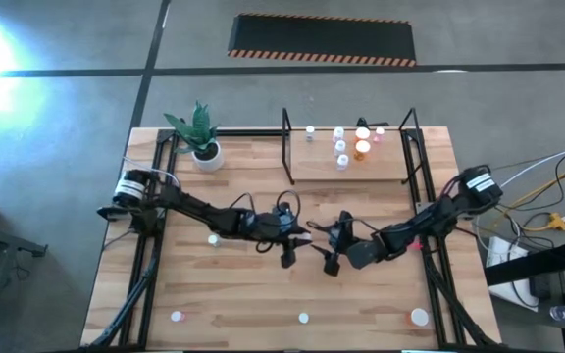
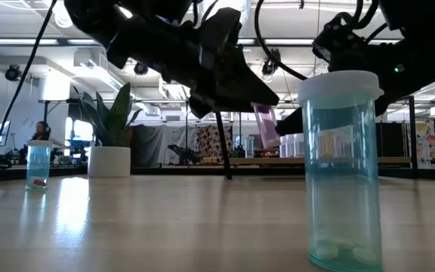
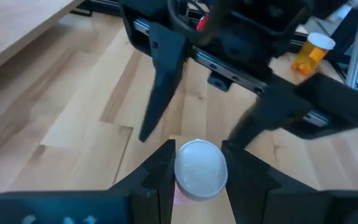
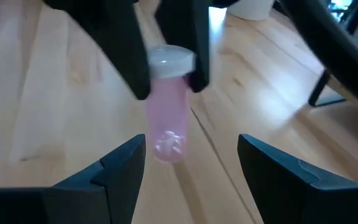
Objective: Pick and place medicine bottles onto shelf by color
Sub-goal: Put the top pink pill bottle on the shelf aligned with the other pink pill bottle
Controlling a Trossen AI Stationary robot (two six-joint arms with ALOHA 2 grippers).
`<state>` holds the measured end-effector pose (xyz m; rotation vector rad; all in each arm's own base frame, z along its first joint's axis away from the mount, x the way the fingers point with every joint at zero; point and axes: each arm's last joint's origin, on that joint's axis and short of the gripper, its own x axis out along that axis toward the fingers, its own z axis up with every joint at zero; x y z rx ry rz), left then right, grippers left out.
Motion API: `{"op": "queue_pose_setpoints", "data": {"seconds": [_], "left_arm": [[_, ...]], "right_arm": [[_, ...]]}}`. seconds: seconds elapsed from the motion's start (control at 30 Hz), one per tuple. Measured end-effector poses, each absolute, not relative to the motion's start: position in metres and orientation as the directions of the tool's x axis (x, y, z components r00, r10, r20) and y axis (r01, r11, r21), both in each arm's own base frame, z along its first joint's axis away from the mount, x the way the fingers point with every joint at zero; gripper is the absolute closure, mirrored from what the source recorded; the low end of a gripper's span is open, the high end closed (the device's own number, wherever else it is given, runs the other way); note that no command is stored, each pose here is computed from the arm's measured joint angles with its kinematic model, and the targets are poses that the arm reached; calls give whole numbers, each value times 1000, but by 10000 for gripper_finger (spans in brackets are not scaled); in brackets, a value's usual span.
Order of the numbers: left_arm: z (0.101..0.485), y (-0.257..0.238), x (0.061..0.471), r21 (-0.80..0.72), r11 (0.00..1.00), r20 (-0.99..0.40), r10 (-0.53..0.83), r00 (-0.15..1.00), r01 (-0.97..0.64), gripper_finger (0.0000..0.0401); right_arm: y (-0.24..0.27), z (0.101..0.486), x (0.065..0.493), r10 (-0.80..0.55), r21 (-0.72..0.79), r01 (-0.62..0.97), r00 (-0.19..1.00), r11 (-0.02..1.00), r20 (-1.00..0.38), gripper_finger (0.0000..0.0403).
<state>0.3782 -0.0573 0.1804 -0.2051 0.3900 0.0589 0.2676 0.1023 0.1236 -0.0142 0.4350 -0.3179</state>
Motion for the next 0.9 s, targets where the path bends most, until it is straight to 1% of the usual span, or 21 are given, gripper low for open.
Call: {"op": "queue_pose_setpoints", "data": {"seconds": [0.17,0.27,0.53,0.6,0.7,0.8,0.9], "left_arm": [[180,-57,377,-188,977,-381,21,924,-100,308],[181,-57,377,-189,977,-380,23,925,-101,308],[180,-56,377,-176,978,-382,41,923,-116,307],[180,-56,377,-175,978,-381,41,924,-115,301],[180,-56,376,-154,982,-383,42,923,-108,271],[180,-53,377,-149,982,-381,49,923,-113,224],[181,-49,377,-109,989,-384,54,922,-104,176]], "right_arm": [[108,123,282,-317,-107,300,859,948,-401,162],[109,122,286,-327,-137,297,856,945,-401,174],[110,128,288,-321,-130,294,865,947,-385,245],[110,127,288,-322,-125,297,865,947,-386,266],[109,125,286,-321,-122,298,862,947,-392,296],[108,121,283,-324,-112,306,856,946,-404,322],[106,117,278,-327,-92,319,849,943,-414,338]]}}
